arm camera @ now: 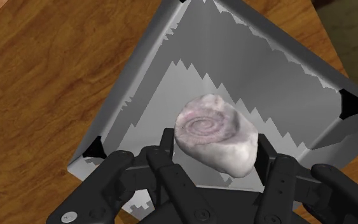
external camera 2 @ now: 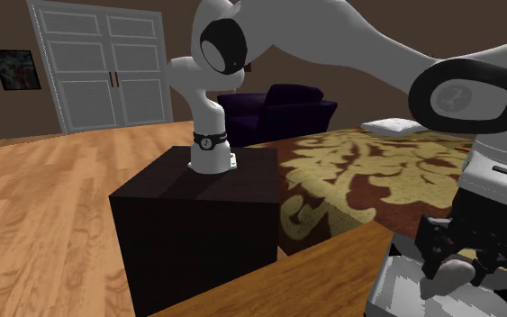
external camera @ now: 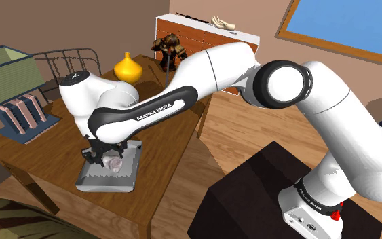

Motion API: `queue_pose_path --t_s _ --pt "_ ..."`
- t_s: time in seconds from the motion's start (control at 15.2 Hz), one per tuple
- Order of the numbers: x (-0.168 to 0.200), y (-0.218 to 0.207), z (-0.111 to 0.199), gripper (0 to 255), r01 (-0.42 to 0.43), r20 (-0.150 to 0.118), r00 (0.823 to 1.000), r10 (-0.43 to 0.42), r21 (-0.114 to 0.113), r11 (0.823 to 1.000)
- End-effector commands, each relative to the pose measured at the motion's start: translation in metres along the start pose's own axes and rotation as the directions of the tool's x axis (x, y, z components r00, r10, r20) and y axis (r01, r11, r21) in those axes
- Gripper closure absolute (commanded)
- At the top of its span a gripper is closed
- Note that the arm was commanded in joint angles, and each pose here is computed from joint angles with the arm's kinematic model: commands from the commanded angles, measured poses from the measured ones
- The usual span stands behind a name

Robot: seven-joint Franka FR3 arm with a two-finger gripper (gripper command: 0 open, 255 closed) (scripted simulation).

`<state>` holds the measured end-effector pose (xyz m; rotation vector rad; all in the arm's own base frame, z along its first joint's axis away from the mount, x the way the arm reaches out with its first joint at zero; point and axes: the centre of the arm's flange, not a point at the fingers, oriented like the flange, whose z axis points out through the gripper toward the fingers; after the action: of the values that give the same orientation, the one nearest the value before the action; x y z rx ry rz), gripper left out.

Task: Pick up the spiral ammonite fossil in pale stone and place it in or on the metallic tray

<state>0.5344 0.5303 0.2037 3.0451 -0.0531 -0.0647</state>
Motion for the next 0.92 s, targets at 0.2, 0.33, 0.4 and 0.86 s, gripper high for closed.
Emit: queue_pose_path --t_s 0.2,0.33,0.4,0.86 --pt "0.0 0.0 0.002 255 0.0 0.0 1.0 0.0 0.0 1.0" --pt "0.0 0.0 0.002 0 0.0 0.0 1.0 0.0 0.0 1.0" --pt "0.0 0.0 0.002 0 0.0 0.0 1.0 0.0 0.0 1.0" --pt "0.0 0.0 -0.038 0 0.0 0.0 1.0 0.0 0.0 1.0"
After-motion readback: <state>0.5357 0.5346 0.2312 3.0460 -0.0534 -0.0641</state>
